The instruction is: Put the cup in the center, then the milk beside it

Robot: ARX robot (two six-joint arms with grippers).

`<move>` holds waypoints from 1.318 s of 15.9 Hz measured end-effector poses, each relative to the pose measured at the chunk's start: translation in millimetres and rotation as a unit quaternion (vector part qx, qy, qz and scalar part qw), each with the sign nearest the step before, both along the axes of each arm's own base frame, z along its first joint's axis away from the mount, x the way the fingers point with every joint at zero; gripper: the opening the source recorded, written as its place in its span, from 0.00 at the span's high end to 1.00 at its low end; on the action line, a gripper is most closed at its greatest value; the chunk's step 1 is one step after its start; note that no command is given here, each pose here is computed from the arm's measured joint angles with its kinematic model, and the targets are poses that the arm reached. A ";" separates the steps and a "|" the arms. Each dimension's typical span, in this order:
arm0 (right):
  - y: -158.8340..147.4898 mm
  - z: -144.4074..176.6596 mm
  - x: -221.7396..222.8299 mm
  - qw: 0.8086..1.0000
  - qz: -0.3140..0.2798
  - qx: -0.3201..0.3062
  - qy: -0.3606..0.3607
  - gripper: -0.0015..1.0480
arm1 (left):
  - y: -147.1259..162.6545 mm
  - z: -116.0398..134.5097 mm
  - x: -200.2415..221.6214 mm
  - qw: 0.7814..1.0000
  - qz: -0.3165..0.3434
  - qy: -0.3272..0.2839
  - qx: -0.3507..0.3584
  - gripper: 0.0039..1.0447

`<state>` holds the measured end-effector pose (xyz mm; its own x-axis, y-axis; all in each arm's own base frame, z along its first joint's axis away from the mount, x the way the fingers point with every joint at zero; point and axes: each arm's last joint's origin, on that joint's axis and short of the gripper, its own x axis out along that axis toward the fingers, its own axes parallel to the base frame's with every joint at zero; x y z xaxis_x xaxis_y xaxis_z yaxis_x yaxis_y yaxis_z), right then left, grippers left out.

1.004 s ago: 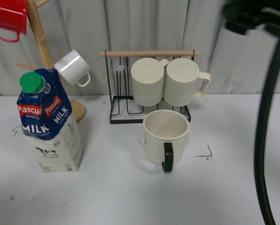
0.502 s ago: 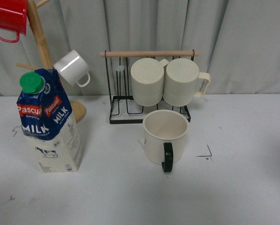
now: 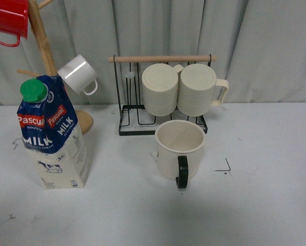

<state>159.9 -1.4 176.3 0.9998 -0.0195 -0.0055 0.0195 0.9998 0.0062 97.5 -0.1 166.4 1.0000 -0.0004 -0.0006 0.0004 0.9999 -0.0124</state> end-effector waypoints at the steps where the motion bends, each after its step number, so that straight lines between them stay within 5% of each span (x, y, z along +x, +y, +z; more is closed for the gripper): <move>1: 0.5 -1.5 -3.6 1.000 0.005 0.000 0.001 0.98 | 0.0 0.0 0.0 1.000 0.000 0.000 0.000 0.06; 21: 1.3 -5.6 -47.0 1.000 0.008 0.000 -0.010 0.98 | 0.0 0.0 0.0 1.000 0.000 0.000 0.000 0.06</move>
